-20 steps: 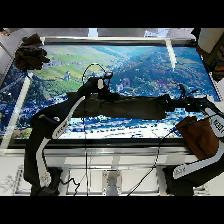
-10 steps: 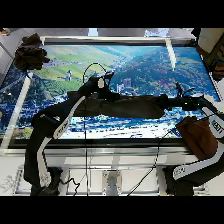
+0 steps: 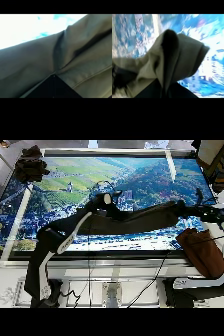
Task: Fold the shirts.
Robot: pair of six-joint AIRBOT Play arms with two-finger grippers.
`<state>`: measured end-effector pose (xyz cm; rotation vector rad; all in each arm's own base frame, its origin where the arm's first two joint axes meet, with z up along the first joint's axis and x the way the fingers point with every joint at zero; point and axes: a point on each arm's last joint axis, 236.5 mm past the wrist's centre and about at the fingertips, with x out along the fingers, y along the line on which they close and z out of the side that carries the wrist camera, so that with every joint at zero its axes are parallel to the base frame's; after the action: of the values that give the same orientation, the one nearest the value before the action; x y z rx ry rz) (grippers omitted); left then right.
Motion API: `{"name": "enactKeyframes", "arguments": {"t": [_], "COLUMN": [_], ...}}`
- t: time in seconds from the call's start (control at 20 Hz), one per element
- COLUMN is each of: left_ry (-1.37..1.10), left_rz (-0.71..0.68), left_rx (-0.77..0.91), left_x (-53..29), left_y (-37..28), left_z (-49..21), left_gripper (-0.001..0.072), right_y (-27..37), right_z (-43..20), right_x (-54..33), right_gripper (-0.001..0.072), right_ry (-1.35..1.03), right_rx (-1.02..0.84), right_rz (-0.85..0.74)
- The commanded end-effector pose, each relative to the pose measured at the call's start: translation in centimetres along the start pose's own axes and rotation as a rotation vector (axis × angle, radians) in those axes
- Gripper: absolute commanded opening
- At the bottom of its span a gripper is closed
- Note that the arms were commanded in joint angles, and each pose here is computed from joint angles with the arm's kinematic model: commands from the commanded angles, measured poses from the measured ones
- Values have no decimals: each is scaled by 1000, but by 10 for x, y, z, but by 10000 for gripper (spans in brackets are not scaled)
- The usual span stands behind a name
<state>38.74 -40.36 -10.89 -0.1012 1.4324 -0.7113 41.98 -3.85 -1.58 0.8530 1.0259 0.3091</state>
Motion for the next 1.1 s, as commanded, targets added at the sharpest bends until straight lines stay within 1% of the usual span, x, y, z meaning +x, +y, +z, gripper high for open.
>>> {"name": "enactKeyframes", "arguments": {"t": [0.0, 0.15, 0.25, 0.4, 0.5, 0.6, 0.7, 0.85, 0.95, 1.05], "left_ry": [-51, -155, -243, -376, -437, -484, -504, -556, -595, -608], "left_rz": [-64, -88, -63, 102, 245, 373, 466, 520, 539, 564], "left_rx": [97, 149, 156, 160, 159, 122, 71, -6, -32, -30], "left_x": [21, 28, 13, -45, -99, -154, -207, -276, -312, -340], "left_y": [-66, -104, -104, -61, -18, 27, 66, 102, 115, 125], "left_z": [-7, 5, 32, 91, 121, 133, 133, 129, 126, 119], "left_gripper": [8, 8, 8, 8, 9, 9, 9, 10, 10, 10], "right_y": [-6, 7, 20, 46, 68, 97, 133, 195, 234, 264], "right_z": [14, 22, 26, 16, 5, -10, -30, -76, -119, -164], "right_x": [-42, -55, -60, -60, -48, -32, -13, 26, 58, 88], "right_gripper": [27, 27, 27, 27, 27, 26, 26, 26, 25, 25], "right_ry": [-72, -72, -59, 10, 68, 114, 166, 250, 317, 353], "right_rx": [-12, -52, -87, -122, -152, -218, -288, -400, -483, -568], "right_rz": [-4, 13, 30, 76, 102, 116, 140, 184, 209, 197]}}
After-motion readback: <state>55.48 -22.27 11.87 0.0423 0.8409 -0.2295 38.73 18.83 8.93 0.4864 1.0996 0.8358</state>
